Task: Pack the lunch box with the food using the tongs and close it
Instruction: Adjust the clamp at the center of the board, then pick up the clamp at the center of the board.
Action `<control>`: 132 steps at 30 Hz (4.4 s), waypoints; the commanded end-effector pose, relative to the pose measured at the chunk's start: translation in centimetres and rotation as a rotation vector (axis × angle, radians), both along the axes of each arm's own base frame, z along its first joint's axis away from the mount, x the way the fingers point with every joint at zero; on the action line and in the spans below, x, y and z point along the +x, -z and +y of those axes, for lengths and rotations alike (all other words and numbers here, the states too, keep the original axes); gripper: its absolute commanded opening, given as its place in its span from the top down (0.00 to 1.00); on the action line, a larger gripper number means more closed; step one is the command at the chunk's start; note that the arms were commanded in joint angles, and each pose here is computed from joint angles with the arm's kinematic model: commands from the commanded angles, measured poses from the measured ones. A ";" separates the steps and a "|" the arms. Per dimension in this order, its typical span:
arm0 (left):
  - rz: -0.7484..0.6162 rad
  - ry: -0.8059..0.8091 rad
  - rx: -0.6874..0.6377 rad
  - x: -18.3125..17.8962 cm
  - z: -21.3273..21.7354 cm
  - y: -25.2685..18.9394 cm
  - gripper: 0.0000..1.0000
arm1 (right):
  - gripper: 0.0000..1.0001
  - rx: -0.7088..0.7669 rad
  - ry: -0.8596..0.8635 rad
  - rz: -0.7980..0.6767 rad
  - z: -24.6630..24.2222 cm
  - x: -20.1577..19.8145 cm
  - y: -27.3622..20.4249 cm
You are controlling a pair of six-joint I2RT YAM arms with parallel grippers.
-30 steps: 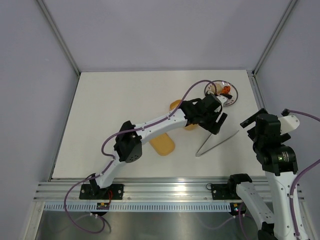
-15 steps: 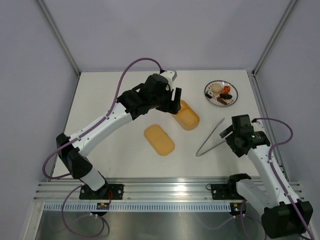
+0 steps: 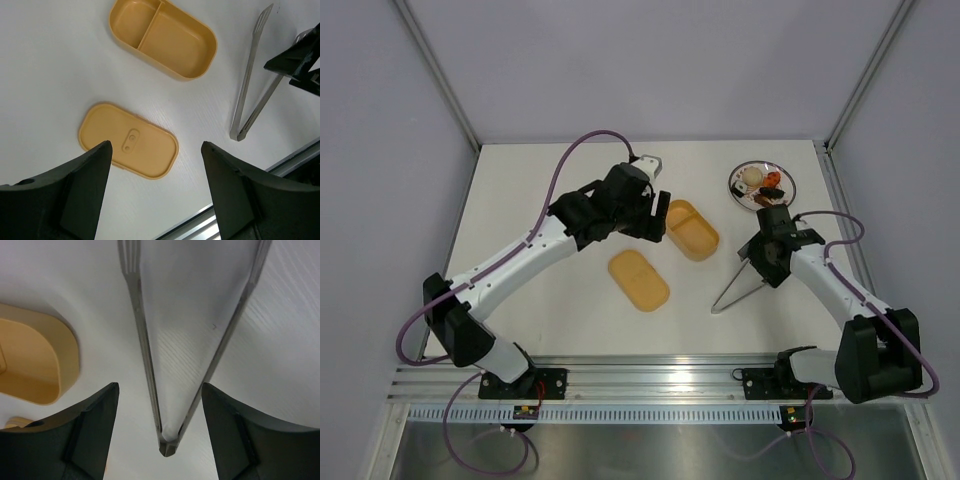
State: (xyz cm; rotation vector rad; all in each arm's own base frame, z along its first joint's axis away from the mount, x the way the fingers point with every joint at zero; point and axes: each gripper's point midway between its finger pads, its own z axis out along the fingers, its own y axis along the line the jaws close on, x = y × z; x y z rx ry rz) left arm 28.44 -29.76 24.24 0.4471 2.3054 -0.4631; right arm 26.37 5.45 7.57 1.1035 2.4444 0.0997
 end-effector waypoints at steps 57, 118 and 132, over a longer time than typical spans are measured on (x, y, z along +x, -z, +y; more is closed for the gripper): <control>-0.012 -0.048 0.010 0.2 2.9 0.7 0.22 | 0.01 -0.177 -0.310 -0.089 -0.2 3.6 -3.5; 0.026 -0.041 0.020 0.6 2.1 2.3 0.21 | 0.25 -0.234 -0.777 0.207 3.9 3.6 4.6; 0.032 -0.035 0.019 0.4 2.1 2.5 0.21 | 0.02 -0.186 -0.493 0.014 4.1 5.3 3.6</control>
